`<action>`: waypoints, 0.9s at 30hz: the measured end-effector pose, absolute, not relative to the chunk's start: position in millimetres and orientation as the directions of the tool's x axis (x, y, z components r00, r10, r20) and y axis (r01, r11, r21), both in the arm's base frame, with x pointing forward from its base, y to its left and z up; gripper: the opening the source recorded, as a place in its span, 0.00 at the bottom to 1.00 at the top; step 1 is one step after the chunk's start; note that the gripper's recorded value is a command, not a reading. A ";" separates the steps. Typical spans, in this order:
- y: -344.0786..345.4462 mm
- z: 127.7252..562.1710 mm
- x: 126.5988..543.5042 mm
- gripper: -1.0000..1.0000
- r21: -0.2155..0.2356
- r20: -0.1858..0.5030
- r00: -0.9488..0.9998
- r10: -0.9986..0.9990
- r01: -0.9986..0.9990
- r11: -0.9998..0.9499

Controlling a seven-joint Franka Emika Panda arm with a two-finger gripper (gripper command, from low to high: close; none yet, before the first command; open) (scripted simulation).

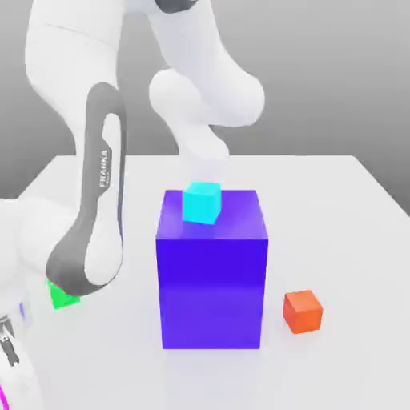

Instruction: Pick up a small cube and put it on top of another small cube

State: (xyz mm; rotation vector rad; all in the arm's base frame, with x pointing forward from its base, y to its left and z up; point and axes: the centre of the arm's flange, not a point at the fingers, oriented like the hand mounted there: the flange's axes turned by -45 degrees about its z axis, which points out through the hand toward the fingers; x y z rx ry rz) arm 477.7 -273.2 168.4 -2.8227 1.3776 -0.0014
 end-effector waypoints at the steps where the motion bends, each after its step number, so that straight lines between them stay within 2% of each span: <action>1: -273.1 182.0 476.6 0.00 -0.001 0.001 0.616 -0.788 -0.788 -0.616; 10: -291.6 228.7 360.7 0.00 0.018 0.002 0.612 -0.791 -0.790 -0.612; 17: -282.5 243.5 260.9 0.00 0.004 0.000 0.595 -0.804 -0.804 -0.595; 24: -276.7 186.1 249.8 0.00 0.000 0.001 0.601 -0.799 -0.799 -0.601; 25: -276.5 180.2 249.0 1.00 0.000 0.000 0.600 -0.800 -0.800 -0.600; 27: -276.5 180.2 249.1 1.00 0.000 0.000 0.600 -0.800 -0.800 -0.600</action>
